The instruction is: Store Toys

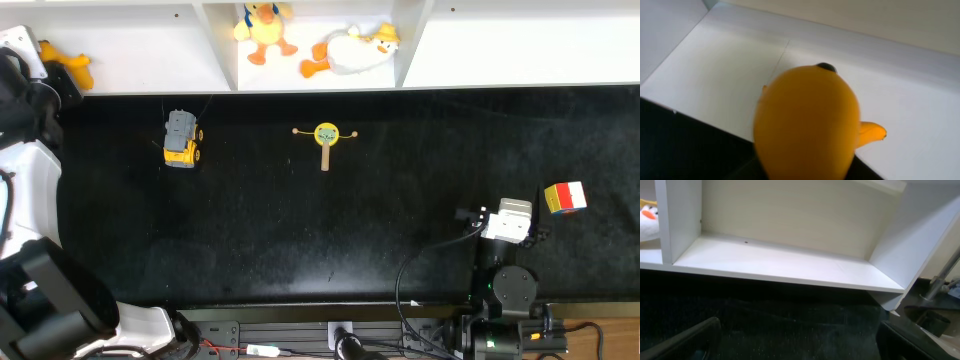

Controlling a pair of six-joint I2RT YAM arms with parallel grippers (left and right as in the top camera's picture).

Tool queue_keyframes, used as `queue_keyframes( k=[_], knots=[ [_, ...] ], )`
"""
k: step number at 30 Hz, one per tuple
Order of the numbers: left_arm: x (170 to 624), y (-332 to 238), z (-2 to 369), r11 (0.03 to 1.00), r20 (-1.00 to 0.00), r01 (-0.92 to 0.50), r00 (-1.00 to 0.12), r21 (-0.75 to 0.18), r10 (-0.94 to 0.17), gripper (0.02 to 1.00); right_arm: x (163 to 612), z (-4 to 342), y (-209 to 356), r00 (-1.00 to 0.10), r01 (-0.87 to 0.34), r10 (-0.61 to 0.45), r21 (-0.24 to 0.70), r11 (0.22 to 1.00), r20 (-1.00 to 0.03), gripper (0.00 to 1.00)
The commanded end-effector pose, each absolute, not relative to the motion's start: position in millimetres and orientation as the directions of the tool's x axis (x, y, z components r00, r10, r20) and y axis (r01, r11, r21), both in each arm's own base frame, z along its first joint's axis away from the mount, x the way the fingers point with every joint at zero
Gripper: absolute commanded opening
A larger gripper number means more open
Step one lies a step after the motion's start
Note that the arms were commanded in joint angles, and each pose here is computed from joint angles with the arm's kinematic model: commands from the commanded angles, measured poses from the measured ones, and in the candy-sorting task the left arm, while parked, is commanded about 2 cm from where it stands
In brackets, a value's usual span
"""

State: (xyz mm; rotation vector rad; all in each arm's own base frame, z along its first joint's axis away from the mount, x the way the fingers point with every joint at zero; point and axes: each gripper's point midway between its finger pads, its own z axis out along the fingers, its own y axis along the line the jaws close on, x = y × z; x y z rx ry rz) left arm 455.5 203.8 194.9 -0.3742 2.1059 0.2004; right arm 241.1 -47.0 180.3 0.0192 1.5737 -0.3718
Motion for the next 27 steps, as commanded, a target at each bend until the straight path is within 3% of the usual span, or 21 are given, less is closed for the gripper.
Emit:
queue_keyframes(
  k=[1, 2, 3, 18, 23, 27],
  knots=[
    [465.0, 203.3, 187.1, 0.937, -0.840, -0.347, -0.500, -0.027, -0.209, 0.825, 241.2, 177.1, -48.2, -0.048, 0.247, -0.221, -0.226, 0.942, -0.974, 0.996],
    [465.5, 203.6, 187.1, 0.937, -0.842, -0.347, -0.498, -0.027, -0.209, 0.974, 241.2, 177.1, -48.2, -0.048, 0.247, -0.221, -0.226, 0.942, -0.974, 0.993],
    [465.8, 203.6, 187.3, 0.937, -0.843, -0.347, -0.497, -0.026, -0.208, 0.998, 241.2, 177.1, -48.2, -0.048, 0.247, -0.221, -0.226, 0.942, -0.974, 0.996],
    [455.3, 203.0, 204.4, 0.934, -0.852, -0.358, -0.483, -0.019, -0.203, 0.998, 241.2, 177.1, -48.2, -0.048, 0.247, -0.221, -0.226, 0.942, -0.974, 0.993],
    [423.8, 193.4, 208.8, 0.929, -0.847, -0.369, -0.490, -0.012, -0.206, 0.998, 241.1, 177.1, -48.3, -0.048, 0.248, -0.221, -0.226, 0.942, -0.974, 0.996],
    [376.9, 170.7, 181.9, 0.928, -0.830, -0.373, -0.513, -0.013, -0.218, 0.998, 241.2, 177.1, -48.2, -0.048, 0.247, -0.221, -0.226, 0.942, -0.974, 0.993]
  ],
)
